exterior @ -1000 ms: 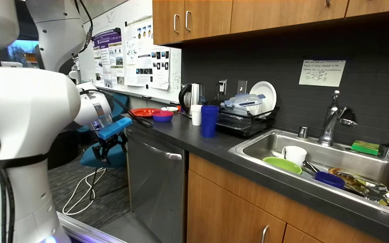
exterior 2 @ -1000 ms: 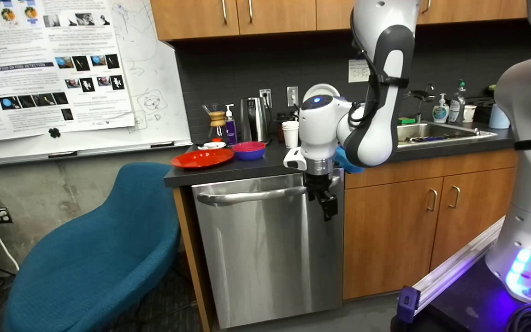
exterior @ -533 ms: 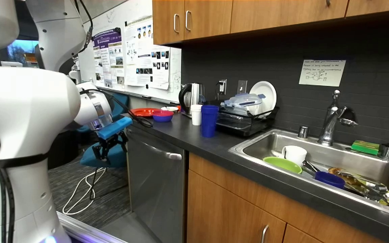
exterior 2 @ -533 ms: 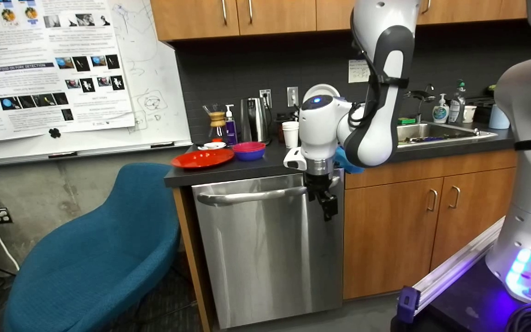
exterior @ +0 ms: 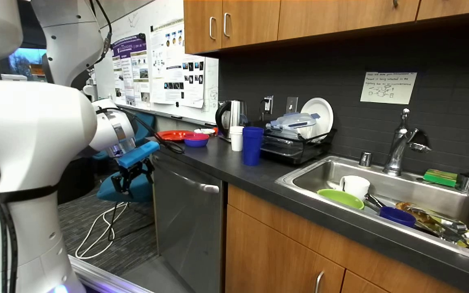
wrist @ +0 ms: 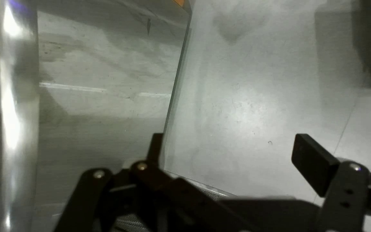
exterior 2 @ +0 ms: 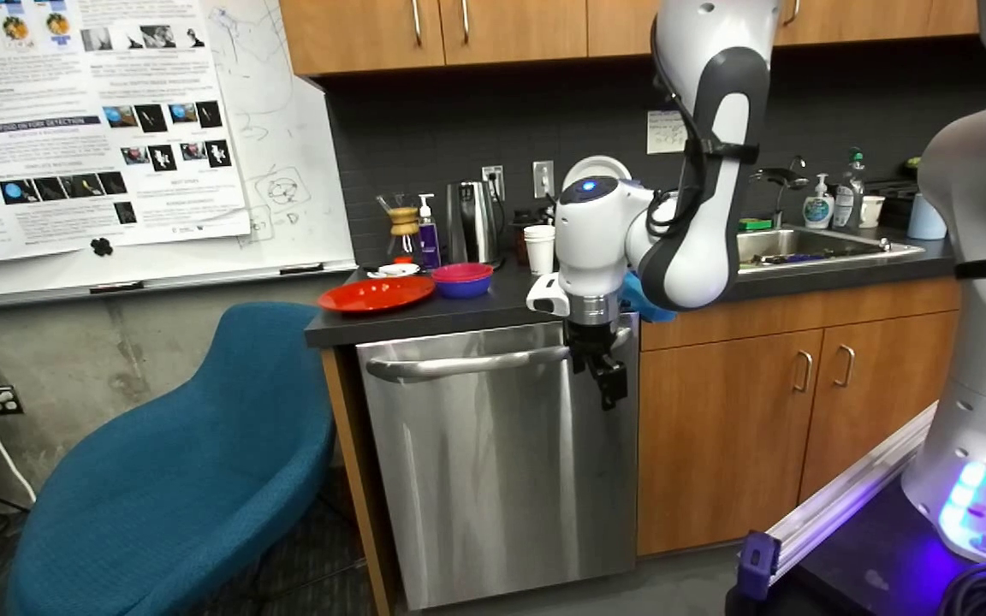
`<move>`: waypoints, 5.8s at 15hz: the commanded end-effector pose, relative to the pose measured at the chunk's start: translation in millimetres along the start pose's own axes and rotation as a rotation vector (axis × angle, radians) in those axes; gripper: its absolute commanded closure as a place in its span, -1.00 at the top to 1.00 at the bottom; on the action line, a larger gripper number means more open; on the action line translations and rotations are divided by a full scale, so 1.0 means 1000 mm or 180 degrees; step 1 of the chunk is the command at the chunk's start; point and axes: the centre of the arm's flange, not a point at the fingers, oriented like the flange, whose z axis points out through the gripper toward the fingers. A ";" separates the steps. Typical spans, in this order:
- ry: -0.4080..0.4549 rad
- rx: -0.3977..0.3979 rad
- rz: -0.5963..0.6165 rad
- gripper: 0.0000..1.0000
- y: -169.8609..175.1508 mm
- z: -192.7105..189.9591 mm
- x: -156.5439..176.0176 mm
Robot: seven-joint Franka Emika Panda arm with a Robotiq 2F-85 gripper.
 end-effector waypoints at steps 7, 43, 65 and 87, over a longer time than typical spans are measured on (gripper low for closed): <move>-0.0051 -0.0101 0.0015 1.00 0.008 -0.005 0.006; -0.0019 -0.0589 0.0777 1.00 0.153 0.050 0.124; -0.0051 -0.0474 0.1057 1.00 0.186 0.091 0.113; 0.0349 0.0421 0.0869 1.00 0.095 0.119 0.106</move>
